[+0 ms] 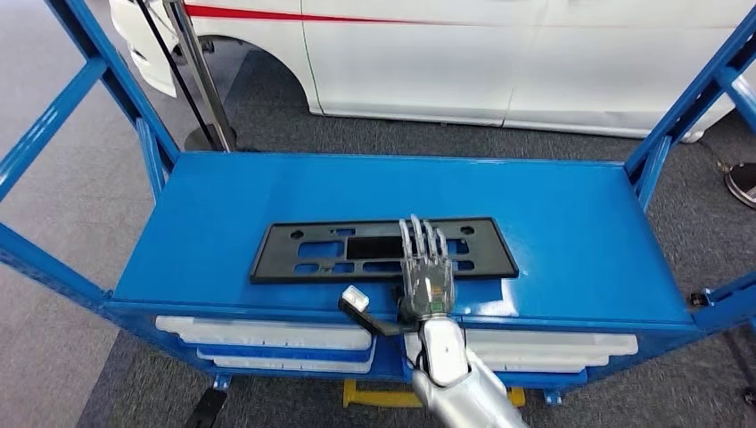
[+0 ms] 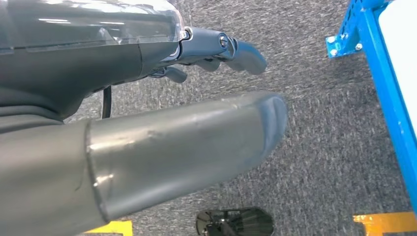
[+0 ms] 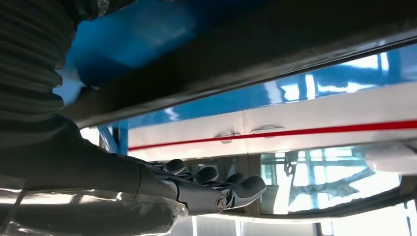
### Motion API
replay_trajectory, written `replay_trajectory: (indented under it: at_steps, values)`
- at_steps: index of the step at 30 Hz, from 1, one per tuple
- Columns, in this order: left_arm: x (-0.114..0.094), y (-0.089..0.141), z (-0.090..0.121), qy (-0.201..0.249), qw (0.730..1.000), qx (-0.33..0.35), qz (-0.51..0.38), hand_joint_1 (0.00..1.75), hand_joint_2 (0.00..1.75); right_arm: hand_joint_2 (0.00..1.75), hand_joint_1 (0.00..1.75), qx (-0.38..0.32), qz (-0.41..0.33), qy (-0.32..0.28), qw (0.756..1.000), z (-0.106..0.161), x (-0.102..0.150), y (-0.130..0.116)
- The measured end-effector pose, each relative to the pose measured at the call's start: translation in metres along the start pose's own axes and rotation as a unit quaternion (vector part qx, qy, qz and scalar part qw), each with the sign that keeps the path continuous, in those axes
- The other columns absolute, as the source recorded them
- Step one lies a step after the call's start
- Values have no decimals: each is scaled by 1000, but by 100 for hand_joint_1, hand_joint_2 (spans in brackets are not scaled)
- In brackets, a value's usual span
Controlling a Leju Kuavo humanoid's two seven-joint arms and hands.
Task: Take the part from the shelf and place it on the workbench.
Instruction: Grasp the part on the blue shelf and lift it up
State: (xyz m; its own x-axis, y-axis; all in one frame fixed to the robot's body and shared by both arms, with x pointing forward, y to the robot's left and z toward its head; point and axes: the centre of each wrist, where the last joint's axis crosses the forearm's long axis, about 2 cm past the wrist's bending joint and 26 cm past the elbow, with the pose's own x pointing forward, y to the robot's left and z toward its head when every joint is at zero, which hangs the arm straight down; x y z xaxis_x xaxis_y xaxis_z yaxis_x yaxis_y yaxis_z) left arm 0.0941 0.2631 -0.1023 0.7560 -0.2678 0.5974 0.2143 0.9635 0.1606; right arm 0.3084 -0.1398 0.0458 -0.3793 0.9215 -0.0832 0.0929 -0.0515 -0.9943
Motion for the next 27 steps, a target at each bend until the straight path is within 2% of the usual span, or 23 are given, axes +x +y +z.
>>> replay_trajectory:
  at_steps: [2,3,6,7,13,27]
  values:
    - [4,1,-2,-2,1000,-1,-1,0,0,175,0,17,19,9,1000,-9,-17,-3]
    - [5,1,-2,-3,1000,-2,-2,0,0,175,32,22,24,13,999,-11,-24,-3]
    - [5,1,-2,-4,1000,-2,-3,0,0,175,161,34,36,22,999,-11,-38,0]
    - [5,1,-2,-4,1000,-2,-3,0,0,175,172,39,37,24,998,-10,-41,1]
    - [5,1,-3,-4,1000,-2,-3,0,0,175,173,62,31,28,997,-9,-49,4]
    - [4,1,-2,-3,1000,0,-3,0,0,175,170,66,35,27,997,-10,-53,4]
